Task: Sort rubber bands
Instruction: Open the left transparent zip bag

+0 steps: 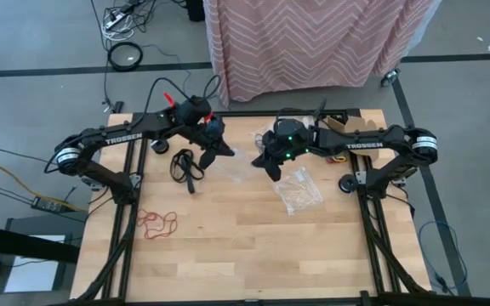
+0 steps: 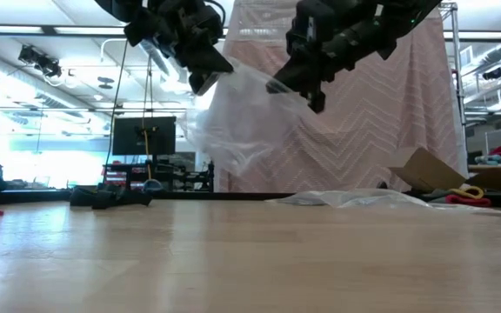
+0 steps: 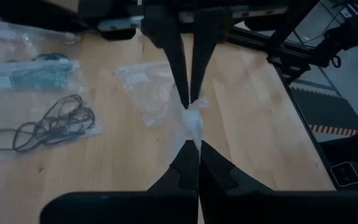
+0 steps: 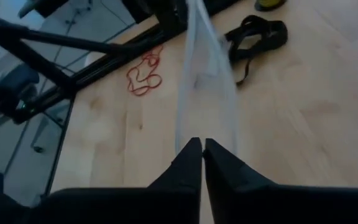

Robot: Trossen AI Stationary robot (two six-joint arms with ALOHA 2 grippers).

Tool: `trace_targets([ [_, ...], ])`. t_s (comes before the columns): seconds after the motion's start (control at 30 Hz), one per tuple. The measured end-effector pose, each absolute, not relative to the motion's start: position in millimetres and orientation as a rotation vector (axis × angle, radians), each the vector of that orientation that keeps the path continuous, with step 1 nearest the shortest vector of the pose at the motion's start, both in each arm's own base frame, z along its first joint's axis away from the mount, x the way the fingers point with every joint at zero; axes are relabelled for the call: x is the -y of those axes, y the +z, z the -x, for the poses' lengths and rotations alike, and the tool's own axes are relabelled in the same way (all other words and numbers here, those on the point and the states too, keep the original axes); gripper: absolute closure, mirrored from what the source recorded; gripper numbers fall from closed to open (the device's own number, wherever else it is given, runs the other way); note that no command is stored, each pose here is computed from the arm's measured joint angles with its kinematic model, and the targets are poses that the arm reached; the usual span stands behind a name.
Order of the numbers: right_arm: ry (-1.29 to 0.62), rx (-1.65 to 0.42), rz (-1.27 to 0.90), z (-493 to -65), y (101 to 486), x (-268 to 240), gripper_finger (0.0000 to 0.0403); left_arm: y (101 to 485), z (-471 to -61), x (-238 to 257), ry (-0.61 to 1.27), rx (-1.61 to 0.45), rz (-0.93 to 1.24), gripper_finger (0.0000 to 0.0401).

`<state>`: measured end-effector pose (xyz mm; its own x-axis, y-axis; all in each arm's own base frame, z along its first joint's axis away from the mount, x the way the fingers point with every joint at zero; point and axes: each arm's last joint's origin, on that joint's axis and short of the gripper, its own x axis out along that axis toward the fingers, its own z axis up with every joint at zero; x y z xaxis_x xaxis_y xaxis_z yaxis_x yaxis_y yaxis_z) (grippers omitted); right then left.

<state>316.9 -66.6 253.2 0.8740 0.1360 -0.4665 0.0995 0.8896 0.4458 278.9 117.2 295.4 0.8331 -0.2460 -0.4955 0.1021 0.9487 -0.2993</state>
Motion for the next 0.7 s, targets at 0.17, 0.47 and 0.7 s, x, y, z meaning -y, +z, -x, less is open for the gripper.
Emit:
trace_targets([
  [0.17,0.043,-0.498,-0.485,-318,255,66,0.0324,297,-280,-116,-0.202,-0.543,0.265,0.0401],
  [0.47,0.053,-0.468,-0.509,-318,258,69,0.0189,303,-286,-114,-0.247,-0.463,0.249,0.0401],
  [0.7,0.042,-0.442,-0.495,-320,260,68,0.0196,307,-289,-114,-0.252,-0.414,0.227,0.0401],
])
